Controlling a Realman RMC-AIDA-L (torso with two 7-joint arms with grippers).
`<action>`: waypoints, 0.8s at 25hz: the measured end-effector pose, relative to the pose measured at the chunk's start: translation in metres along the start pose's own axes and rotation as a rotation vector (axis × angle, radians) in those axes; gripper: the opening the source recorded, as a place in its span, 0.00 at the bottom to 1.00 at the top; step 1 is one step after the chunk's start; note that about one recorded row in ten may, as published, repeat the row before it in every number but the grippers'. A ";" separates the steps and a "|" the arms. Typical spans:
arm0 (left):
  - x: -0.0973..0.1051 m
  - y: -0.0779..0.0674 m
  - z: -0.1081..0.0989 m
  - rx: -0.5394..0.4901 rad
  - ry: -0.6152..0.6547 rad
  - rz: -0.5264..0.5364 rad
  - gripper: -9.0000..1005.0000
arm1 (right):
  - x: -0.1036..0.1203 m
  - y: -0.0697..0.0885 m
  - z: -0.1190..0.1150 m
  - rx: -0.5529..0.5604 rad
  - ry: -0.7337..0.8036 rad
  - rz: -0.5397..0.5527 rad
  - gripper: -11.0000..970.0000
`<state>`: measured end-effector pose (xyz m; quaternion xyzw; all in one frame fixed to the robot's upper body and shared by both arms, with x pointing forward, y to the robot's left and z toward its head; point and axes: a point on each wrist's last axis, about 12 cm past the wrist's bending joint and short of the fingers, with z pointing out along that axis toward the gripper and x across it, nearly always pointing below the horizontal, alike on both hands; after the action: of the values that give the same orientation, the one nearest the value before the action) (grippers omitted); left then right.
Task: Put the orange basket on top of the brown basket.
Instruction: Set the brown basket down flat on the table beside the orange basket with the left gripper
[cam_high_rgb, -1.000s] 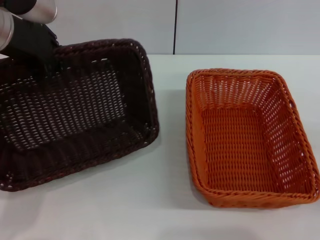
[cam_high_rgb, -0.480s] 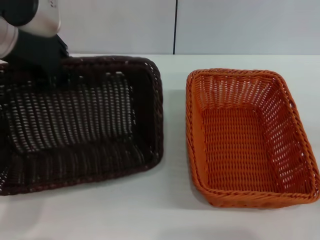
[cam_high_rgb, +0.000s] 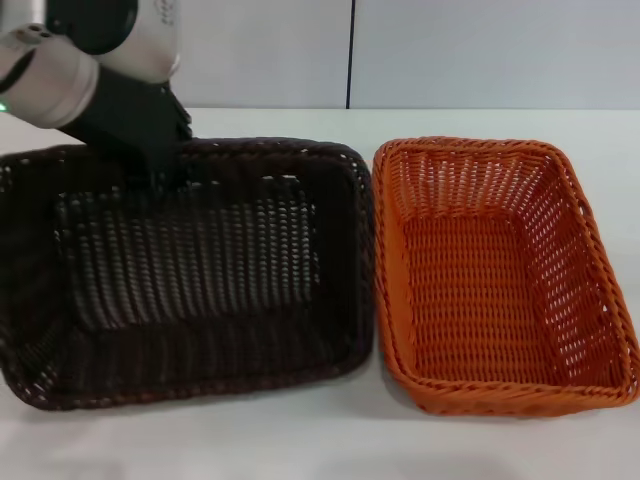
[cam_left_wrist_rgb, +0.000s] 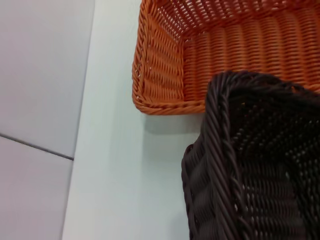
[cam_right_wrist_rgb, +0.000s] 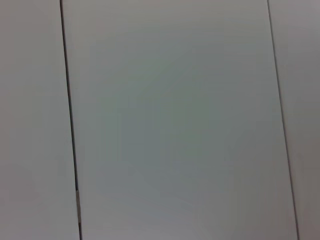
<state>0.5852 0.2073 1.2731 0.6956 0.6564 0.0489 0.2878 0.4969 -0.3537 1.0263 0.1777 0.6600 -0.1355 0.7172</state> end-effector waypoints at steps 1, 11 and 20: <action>0.000 0.002 0.004 0.006 0.002 -0.006 0.19 | 0.000 0.000 0.000 0.000 0.001 -0.001 0.75; -0.002 0.012 0.044 0.053 0.085 -0.002 0.19 | -0.001 0.000 0.003 -0.002 -0.005 -0.002 0.75; -0.013 0.019 0.053 -0.044 0.092 0.036 0.31 | -0.002 0.000 0.004 -0.004 -0.005 -0.004 0.75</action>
<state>0.6245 0.1775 1.2420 0.6980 0.6551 0.1005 0.2713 0.5001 -0.3550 1.0281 0.1747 0.6588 -0.1363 0.7189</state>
